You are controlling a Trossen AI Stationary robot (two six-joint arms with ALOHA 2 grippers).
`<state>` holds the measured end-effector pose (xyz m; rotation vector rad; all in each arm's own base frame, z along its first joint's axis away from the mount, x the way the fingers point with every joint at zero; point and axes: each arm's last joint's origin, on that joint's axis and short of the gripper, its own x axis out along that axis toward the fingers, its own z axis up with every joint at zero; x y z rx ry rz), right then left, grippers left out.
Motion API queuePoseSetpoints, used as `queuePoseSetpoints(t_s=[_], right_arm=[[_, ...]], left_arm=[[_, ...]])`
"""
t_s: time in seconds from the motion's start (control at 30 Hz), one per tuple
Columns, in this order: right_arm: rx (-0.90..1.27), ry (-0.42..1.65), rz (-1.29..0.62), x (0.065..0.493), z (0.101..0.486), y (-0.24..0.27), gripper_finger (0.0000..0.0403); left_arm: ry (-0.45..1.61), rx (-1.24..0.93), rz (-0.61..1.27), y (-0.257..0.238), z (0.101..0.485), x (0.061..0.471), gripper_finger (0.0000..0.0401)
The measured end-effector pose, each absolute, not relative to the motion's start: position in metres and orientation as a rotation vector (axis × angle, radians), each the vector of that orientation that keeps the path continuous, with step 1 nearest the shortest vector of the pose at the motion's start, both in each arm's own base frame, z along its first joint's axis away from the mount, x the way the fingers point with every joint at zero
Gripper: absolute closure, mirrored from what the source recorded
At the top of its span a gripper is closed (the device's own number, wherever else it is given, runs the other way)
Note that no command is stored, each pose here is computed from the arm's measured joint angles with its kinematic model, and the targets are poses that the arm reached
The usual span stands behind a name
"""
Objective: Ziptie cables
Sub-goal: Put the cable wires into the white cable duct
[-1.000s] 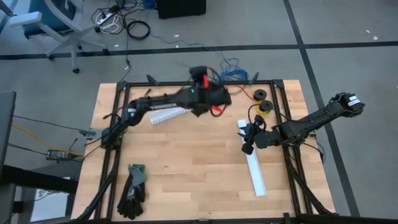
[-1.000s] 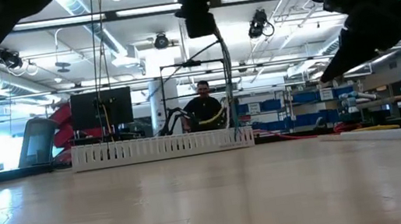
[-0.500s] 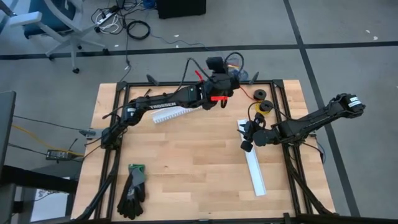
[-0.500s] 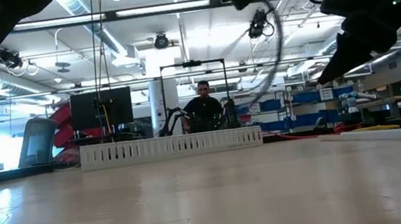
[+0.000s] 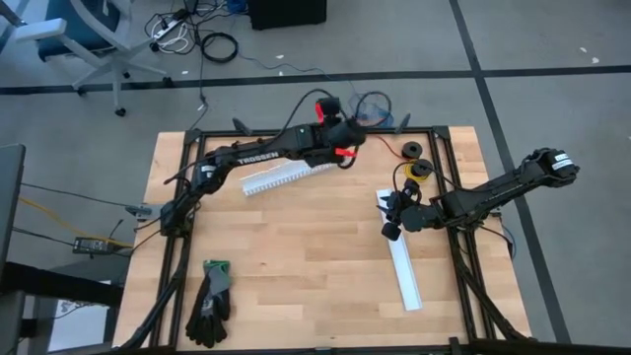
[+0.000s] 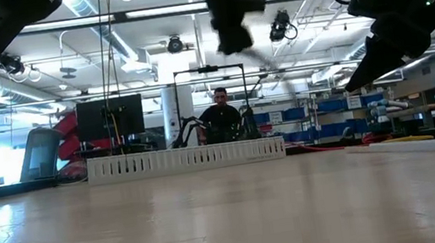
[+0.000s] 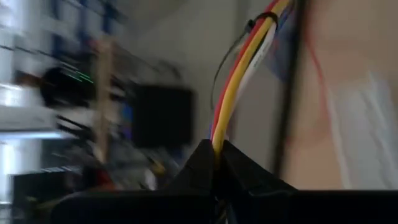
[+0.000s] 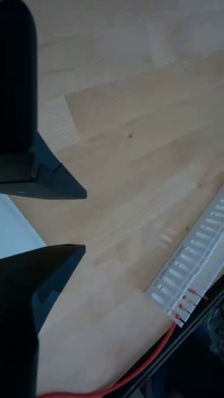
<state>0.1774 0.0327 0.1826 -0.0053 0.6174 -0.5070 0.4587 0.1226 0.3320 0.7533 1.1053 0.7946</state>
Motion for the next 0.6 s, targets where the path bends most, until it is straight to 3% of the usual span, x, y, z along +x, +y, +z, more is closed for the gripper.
queuePoseSetpoints(t_s=[0.1, 0.27, 0.6], right_arm=[[-0.006, 0.617, -0.507, 0.177, 0.183, 0.033, 0.029], [0.002, 0.606, -0.531, 0.178, 0.183, 0.031, 0.029], [0.022, 0.6, -0.54, 0.178, 0.183, 0.031, 0.029]], left_arm=[[1.243, 0.673, 0.701, 0.127, 0.31, 0.448, 0.0386], [1.301, 0.624, 0.571, 0.124, 0.285, 0.447, 0.0386], [1.443, 0.61, 0.54, 0.124, 0.265, 0.436, 0.0386]])
